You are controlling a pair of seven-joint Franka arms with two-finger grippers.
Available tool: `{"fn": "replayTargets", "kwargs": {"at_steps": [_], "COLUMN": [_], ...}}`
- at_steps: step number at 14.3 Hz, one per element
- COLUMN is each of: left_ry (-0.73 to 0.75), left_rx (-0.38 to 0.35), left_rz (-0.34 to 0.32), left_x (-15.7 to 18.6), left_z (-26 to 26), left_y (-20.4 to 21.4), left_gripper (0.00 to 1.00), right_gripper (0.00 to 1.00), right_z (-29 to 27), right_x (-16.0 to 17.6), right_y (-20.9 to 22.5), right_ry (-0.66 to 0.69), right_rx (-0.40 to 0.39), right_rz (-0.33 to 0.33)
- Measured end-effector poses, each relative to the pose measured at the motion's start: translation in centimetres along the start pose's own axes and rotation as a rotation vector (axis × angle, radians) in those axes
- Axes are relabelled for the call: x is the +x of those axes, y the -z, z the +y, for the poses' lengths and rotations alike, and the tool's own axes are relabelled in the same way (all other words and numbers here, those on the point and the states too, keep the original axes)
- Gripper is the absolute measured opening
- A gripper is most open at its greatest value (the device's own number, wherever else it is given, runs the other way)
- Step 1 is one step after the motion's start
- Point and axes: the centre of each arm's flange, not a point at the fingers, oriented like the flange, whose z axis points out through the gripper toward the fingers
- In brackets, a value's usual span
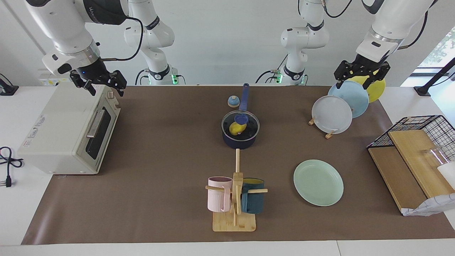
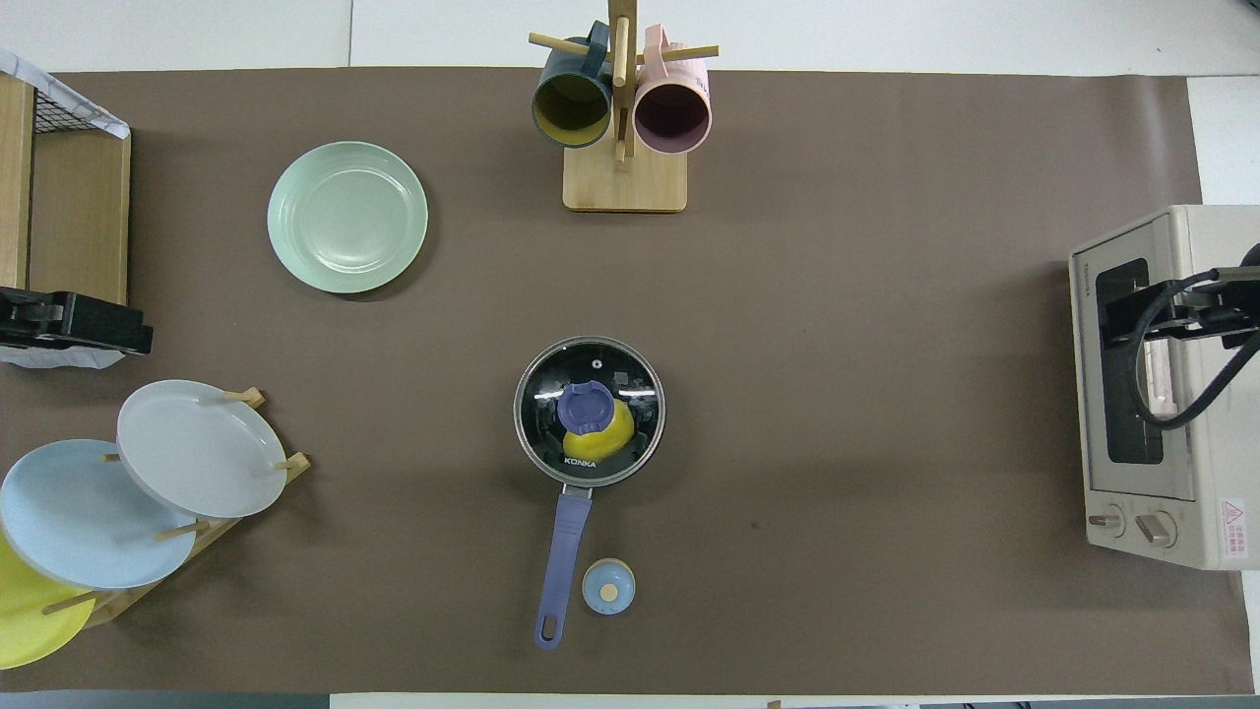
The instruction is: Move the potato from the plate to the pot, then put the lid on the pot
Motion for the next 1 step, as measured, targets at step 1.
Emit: {"fn": "replayTargets", "kwargs": {"at_steps": [1], "left_ry": [0.0], "left_rx": [0.0], "left_rz": [0.0], "left_x": [0.0], "left_z": [0.0], "left_y": [0.0], "left_gripper": [1.0], "right_gripper": [1.0], "right_z": [-0.01], "right_x": [0.0], "right_y": [0.0], "right_ry": [0.0], "right_rx": [0.0], "right_rz": [0.0]}}
